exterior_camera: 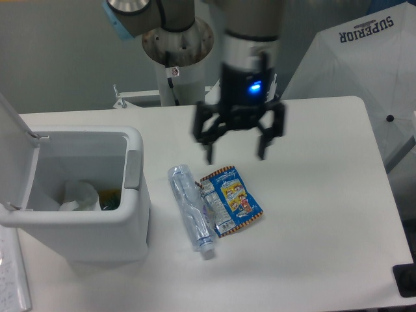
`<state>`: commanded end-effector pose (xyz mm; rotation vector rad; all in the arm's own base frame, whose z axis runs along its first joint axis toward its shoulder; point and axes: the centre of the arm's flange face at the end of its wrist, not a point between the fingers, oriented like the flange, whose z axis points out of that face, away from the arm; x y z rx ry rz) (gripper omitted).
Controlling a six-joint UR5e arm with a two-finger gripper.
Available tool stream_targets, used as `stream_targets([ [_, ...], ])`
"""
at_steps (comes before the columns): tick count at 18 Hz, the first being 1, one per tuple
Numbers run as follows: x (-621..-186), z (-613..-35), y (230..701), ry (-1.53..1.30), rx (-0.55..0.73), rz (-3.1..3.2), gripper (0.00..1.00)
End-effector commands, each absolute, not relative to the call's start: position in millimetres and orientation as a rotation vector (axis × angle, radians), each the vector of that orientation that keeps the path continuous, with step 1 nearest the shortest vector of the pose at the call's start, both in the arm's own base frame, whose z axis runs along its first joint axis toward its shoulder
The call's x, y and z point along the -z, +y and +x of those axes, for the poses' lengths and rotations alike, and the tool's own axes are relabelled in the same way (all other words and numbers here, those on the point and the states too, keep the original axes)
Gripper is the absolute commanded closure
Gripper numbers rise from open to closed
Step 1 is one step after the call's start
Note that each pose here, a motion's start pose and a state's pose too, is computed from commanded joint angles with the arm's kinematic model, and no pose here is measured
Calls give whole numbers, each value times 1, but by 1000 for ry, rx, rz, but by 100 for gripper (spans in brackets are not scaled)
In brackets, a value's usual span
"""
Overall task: Open the trash can
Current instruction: 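Lift the trash can lid upward with the gripper and withdraw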
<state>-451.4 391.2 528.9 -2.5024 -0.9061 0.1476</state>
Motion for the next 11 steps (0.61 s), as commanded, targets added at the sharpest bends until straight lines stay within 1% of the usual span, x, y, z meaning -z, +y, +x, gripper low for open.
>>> stream_targets([
  [3, -518, -468, 369, -766, -330, -2672, 0],
  [5, -513, -478, 352, -668, -420, -2775, 0],
  [7, -508, -484, 342, -582, -447, -2828, 0],
  [8, -502, -487, 336, -566, -441, -2843, 0],
  [11, -495, -493, 328, -582, -440, -2844, 0],
])
